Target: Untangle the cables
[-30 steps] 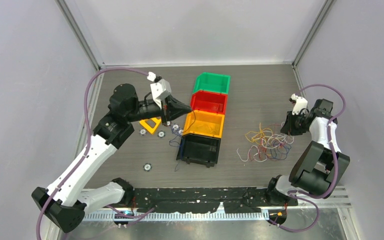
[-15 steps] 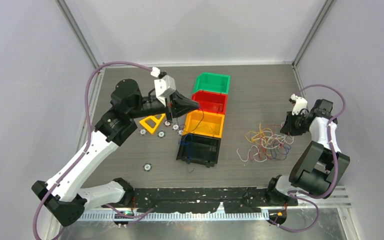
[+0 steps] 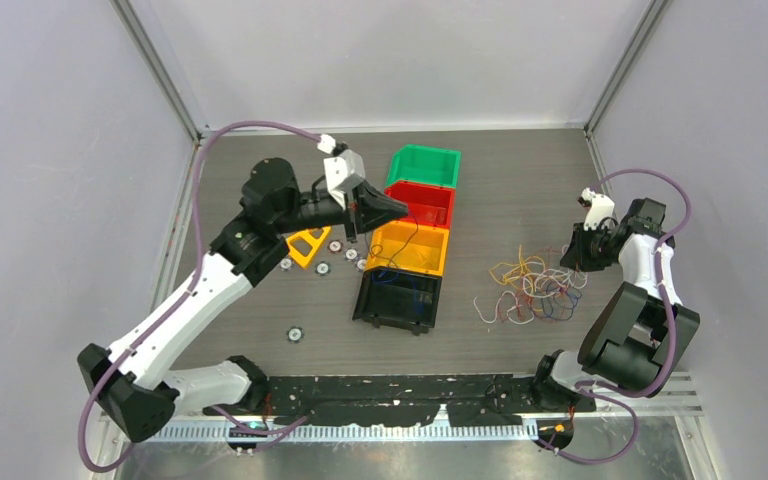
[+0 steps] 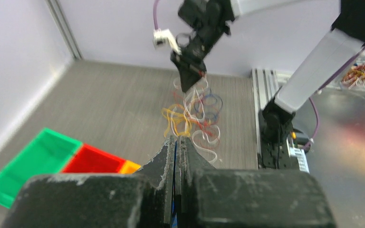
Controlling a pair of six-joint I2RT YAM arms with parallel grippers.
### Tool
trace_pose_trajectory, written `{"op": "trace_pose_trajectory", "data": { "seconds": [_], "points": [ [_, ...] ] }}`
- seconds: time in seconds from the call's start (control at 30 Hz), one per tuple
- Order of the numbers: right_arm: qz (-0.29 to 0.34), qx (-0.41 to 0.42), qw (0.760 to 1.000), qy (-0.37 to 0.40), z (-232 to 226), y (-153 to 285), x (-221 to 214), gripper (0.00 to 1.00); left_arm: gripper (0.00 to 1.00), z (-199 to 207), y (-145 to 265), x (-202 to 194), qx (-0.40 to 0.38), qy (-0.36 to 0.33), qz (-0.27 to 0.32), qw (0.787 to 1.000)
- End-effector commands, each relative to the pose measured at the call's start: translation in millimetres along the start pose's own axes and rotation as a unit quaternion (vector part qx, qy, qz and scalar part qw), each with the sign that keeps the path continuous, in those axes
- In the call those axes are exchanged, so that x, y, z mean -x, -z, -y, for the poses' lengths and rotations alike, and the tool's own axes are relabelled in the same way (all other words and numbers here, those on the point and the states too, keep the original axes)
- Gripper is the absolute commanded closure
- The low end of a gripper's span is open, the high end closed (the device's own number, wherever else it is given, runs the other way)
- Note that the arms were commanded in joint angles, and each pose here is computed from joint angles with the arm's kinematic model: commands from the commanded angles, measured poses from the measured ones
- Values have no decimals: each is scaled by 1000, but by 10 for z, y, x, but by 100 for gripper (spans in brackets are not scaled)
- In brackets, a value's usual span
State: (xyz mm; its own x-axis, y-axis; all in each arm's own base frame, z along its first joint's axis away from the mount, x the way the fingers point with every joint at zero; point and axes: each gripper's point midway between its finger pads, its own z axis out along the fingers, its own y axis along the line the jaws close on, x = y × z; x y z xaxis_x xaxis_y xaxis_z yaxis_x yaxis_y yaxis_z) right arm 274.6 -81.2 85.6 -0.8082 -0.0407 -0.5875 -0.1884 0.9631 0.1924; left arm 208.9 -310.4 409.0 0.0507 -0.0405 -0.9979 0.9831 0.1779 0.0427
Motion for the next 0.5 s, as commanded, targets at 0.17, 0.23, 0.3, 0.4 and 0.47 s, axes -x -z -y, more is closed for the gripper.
{"op": "trace_pose_trajectory", "data": {
  "seconds": [0.17,0.23,0.3,0.4,0.47],
  "points": [
    [20,-5,1000,21,-12,94,123,95,100,126,-191,-915,-25,41,-51,998],
    [20,-4,1000,21,-16,91,112,95,100,144,-263,-1114,-30,57,-57,996],
    [17,-1,1000,19,-24,77,88,94,100,163,-360,-1274,-36,78,-61,994],
    [13,0,1000,17,-31,76,75,95,100,172,-471,-1553,-43,93,-71,992],
    [11,-1,1000,19,-29,82,65,95,100,137,-516,-1761,-38,94,-85,991]
  ]
}}
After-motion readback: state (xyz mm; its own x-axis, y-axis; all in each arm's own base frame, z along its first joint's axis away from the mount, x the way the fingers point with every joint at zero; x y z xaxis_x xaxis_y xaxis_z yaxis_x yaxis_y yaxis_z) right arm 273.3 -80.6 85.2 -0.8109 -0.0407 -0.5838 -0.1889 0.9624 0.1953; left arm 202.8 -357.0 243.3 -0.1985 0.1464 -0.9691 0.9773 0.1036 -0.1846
